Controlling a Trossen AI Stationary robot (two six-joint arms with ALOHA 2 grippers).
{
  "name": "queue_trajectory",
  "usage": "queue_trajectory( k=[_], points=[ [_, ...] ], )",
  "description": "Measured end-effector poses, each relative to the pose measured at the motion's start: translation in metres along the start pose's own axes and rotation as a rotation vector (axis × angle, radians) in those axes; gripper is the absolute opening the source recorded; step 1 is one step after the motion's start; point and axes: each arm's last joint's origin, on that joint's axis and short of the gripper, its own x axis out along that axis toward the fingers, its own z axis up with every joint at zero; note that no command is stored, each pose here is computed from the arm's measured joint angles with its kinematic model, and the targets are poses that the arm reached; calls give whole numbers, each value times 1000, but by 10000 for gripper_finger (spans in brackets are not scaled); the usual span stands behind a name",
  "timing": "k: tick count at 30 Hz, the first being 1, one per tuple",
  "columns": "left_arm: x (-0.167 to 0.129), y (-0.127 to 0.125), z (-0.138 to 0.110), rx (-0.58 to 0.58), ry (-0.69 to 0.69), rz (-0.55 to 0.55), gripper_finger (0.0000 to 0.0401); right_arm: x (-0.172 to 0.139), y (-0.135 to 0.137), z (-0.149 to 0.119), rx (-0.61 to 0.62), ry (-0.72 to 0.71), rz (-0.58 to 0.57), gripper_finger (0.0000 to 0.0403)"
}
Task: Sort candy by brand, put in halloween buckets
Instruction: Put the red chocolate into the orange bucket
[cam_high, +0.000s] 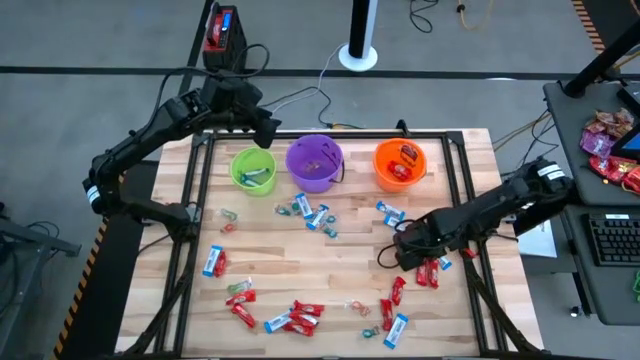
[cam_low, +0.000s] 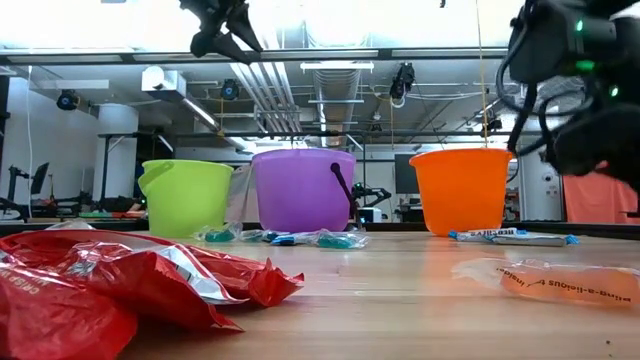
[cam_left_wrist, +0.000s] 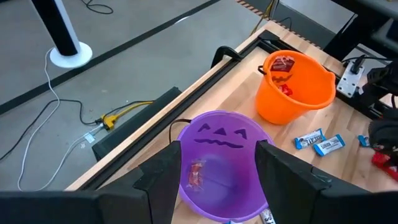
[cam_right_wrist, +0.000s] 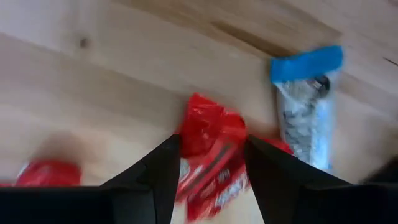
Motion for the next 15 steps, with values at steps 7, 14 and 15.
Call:
queue_trajectory(
  k=[7,14,15],
  points=[
    [0,0,0,12,0,6,187,18,9,6,-47,13,-5,163],
    [0,1,0,31,-5,43,187,8,19,5,-115,-46,43,88],
    [0,1,0,37,-6,51,187,6,20,5,-123,-62,58,74]
  ],
)
